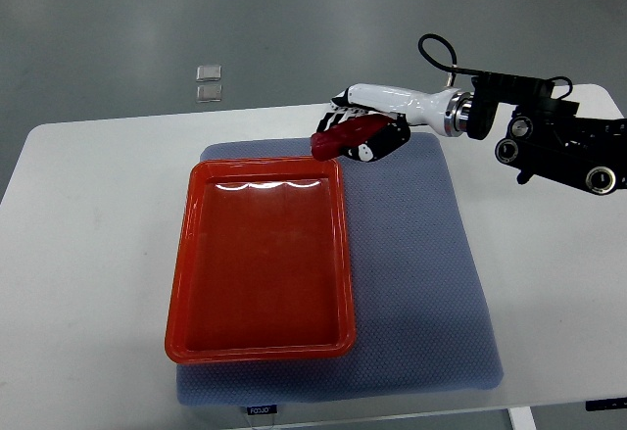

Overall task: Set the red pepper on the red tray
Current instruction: 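Lift the pepper with the right hand and carry it over the tray, then lower the held pepper into the tray with the right hand, then open the right hand and raise it away from the tray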

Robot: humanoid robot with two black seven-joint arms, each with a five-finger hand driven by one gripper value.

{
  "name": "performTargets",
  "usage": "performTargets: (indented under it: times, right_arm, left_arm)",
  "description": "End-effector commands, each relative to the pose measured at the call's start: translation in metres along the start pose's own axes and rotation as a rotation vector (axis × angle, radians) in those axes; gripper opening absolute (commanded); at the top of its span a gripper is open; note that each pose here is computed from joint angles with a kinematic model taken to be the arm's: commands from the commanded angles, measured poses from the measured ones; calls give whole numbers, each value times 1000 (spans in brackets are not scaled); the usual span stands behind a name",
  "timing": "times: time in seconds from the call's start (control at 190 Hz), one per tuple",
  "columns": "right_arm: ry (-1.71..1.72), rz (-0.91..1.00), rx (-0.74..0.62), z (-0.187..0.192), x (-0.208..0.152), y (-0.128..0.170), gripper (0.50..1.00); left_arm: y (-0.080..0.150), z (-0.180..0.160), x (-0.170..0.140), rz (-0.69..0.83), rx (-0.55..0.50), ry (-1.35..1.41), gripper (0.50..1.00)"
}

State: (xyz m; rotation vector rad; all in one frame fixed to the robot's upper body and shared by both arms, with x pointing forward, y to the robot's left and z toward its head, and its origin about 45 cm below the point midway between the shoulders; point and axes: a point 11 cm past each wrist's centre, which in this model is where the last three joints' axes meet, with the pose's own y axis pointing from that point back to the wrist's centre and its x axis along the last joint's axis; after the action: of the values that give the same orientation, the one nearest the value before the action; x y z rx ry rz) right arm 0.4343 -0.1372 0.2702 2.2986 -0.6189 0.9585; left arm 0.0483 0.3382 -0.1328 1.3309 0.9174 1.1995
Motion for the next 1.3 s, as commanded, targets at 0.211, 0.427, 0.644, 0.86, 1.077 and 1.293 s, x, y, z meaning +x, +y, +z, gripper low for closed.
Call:
performTargets:
  times: [0.211, 0.427, 0.644, 0.86, 1.077, 1.293]
  right_arm:
    - [30, -113, 107, -67, -53, -76, 500]
    - [2, -137, 66, -54, -83, -91, 500]
    - [-34, -127, 7, -26, -103, -86, 500]
    - [-54, -125, -5, -19, -114, -84, 500]
    - [-62, -109, -11, -15, -116, -83, 629]
    - [-71, -98, -13, -13, -114, -83, 787]
  left_arm:
    - [0, 0, 0, 0, 0, 0, 1000]
    - [0, 0, -1, -2, 0, 0, 1000]
    - [0, 0, 0, 0, 0, 2, 1000]
    - [0, 0, 0, 1, 0, 2, 1000]
    - [0, 0, 0, 1, 0, 3, 1000]
    - [0, 0, 1, 3, 0, 2, 1000]
